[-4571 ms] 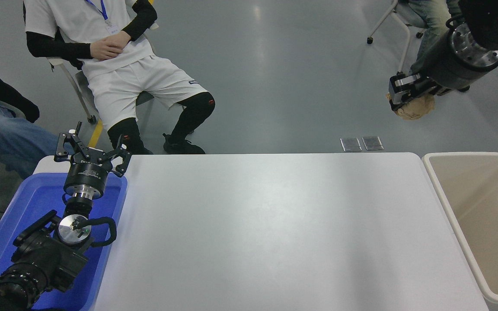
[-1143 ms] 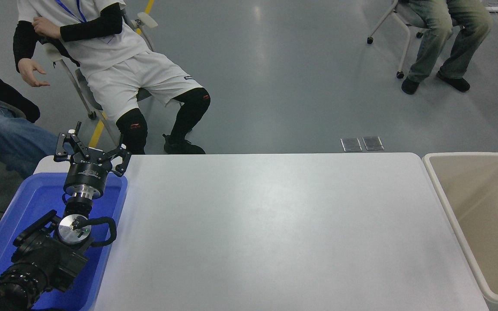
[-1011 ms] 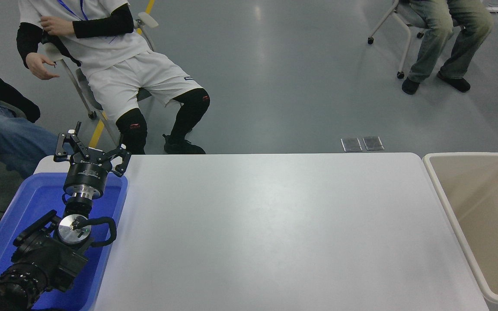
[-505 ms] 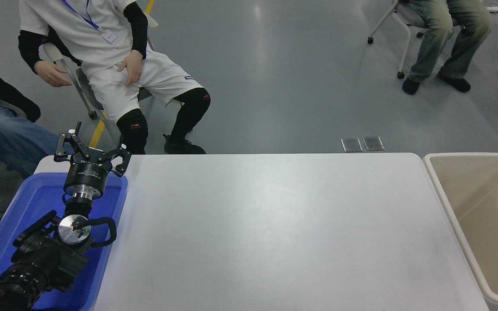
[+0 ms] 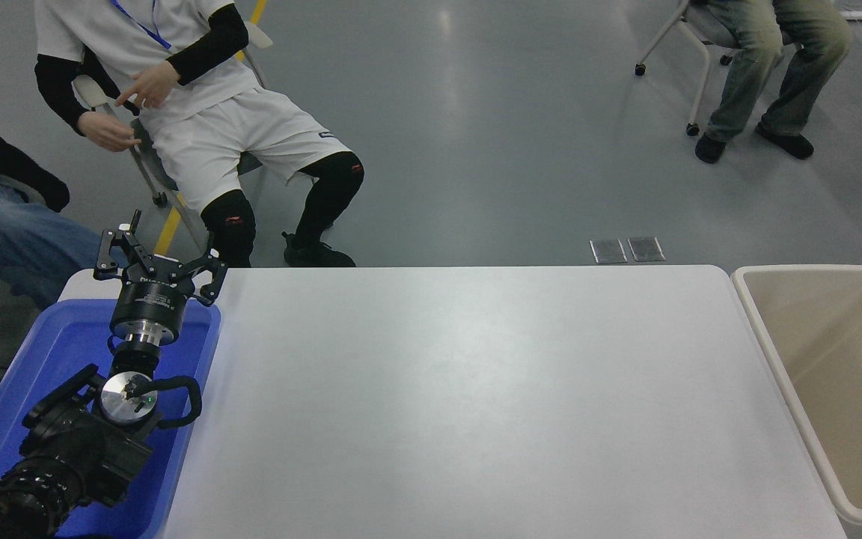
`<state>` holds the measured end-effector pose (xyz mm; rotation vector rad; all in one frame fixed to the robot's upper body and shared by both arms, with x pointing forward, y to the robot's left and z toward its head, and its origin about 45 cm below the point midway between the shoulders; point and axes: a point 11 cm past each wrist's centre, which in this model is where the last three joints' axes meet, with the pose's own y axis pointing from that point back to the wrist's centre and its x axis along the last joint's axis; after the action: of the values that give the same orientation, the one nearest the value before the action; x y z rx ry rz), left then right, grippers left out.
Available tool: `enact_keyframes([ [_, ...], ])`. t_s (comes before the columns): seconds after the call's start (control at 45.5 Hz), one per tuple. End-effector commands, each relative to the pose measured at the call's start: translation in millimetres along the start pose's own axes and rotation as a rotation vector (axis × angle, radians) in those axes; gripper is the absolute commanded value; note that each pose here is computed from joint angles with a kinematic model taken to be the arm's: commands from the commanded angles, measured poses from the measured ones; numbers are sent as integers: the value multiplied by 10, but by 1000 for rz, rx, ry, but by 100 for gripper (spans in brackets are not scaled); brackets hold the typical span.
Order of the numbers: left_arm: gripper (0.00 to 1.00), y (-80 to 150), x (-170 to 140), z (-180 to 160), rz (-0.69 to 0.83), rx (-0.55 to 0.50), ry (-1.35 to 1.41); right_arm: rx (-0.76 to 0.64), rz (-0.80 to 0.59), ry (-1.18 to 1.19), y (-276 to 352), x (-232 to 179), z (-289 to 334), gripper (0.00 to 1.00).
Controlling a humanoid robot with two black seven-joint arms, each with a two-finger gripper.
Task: Pick up paper ball place in dustbin
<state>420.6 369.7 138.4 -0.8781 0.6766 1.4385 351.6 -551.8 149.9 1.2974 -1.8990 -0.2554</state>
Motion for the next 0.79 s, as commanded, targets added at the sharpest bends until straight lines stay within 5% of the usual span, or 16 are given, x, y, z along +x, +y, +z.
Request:
enact_keyframes([
  [0.0, 99, 0, 1, 3, 0, 0, 0, 118, -61, -213, 33, -255, -463, 100],
  [0.769, 99, 0, -1, 3, -1, 0, 0, 547, -361, -752, 326, -1799, -817, 100],
])
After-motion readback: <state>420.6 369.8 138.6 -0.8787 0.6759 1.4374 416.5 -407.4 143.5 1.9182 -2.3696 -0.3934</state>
